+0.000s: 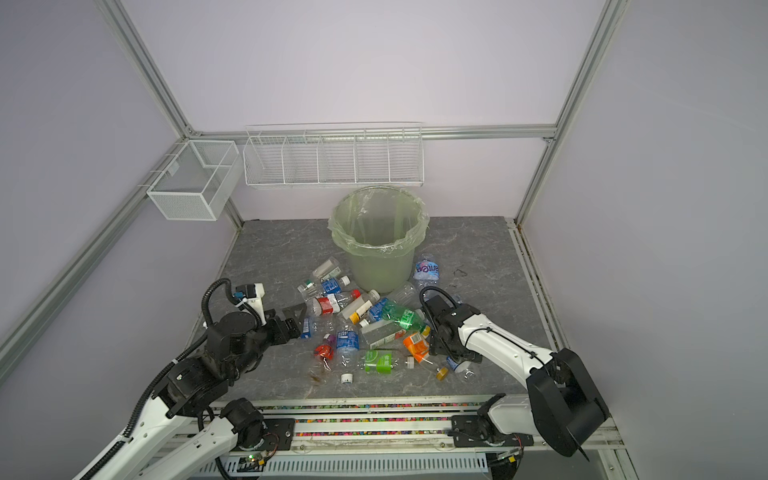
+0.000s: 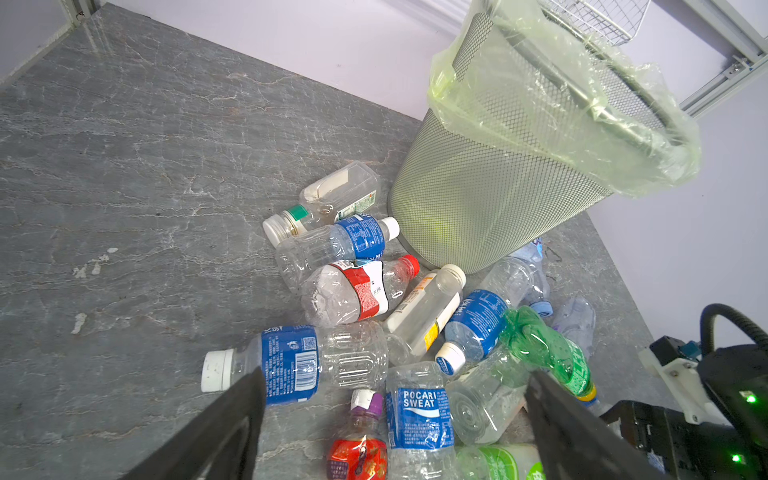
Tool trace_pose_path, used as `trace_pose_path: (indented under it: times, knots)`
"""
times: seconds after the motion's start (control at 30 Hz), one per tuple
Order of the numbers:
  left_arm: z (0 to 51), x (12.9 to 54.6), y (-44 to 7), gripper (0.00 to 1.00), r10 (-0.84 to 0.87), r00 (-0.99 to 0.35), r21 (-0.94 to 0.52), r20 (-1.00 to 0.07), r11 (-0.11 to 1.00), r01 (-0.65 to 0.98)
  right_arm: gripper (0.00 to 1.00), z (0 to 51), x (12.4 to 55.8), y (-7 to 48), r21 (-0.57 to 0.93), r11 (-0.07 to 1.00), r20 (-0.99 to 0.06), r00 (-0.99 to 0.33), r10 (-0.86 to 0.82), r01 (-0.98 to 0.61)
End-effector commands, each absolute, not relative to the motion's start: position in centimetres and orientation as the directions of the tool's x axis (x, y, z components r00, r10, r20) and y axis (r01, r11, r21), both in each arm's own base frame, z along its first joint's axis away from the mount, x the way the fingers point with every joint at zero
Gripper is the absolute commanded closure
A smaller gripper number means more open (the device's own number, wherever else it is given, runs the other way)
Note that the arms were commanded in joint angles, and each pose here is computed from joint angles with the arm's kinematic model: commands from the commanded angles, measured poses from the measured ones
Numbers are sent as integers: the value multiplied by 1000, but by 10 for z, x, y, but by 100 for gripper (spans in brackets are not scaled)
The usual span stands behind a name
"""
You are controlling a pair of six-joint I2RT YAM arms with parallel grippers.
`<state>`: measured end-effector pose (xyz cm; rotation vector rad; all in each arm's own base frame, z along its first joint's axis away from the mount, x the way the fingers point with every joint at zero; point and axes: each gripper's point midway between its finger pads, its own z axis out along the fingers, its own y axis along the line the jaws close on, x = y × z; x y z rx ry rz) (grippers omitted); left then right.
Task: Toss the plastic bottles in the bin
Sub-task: 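Close the right gripper on the clear blue-capped bottle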
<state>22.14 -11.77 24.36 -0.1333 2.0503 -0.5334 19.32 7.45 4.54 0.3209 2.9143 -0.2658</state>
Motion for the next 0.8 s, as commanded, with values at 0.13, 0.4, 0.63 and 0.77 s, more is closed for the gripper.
trace_pose_path:
  times: [0.13,0.4,0.63,0.77]
  knots:
    - [242,219,-111,3,-325,-515,-427,-793,900,89,12,36,190,63,-181,926,-247,-927,282,330]
    - [250,216,-105,4,-341,-496,-434,-798,897,81,31,30,193,61,-180,913,-250,-915,317,366]
    - [254,214,-100,4,-349,-485,-434,-802,898,73,45,43,195,49,-183,897,-290,-894,343,403]
    - [255,213,-100,4,-355,-485,-441,-799,894,73,49,49,194,44,-177,893,-307,-886,348,413]
